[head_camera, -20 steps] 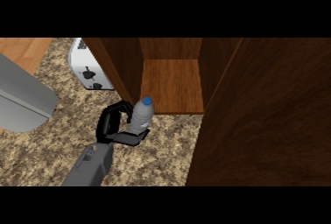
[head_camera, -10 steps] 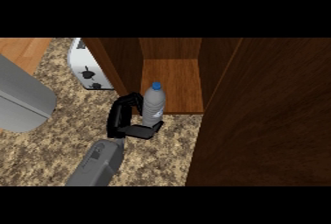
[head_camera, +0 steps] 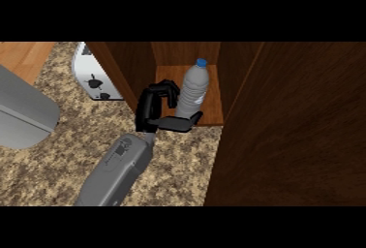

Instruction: Pick up the bottled water, place it into the cabinet and close the cabinet

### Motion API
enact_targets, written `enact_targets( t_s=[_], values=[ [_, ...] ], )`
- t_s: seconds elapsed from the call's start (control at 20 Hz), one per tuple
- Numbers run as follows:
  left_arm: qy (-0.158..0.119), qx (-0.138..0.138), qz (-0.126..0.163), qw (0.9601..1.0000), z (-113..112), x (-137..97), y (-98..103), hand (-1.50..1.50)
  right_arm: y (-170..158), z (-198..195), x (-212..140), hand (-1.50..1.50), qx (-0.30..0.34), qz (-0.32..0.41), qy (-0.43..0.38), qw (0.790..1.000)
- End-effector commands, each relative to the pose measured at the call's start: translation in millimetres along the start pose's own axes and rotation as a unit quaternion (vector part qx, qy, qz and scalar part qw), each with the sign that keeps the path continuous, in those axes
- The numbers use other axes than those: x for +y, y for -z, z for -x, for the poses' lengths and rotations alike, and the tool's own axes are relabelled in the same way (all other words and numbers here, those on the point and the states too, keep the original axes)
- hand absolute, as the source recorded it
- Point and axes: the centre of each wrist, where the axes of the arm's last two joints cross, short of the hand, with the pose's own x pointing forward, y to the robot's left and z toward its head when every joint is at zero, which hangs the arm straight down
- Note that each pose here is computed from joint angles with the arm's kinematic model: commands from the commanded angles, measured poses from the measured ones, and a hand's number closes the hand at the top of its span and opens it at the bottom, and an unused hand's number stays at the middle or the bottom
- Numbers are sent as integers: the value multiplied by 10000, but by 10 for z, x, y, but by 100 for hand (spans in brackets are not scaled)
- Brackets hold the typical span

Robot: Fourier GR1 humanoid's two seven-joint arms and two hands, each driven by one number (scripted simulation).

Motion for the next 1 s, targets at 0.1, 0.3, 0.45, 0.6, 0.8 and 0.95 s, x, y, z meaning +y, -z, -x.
enact_targets(
  t_s=[0.1,0.3,0.45,0.6,0.8,0.95],
  values=[
    [178,99,2,9998,-75,-162,198,150,-317,-309,-39,-150,-155,32,104,9998],
    [77,354,-325,9988,-54,-129,386,150,-188,-183,1,-150,-105,86,-108,9998],
    [229,281,-532,9979,-12,-126,458,150,-303,-256,-74,-150,-162,-21,123,9998],
    [285,367,-794,9958,42,-91,491,150,-236,-173,-88,-150,-138,26,104,9998],
    [822,419,-888,9918,239,-7,407,150,-273,-281,-126,-150,-147,36,20,9999],
    [1029,398,-1122,9875,77,-79,634,150,-178,-160,-139,-150,-206,-57,103,9997]
  ],
)
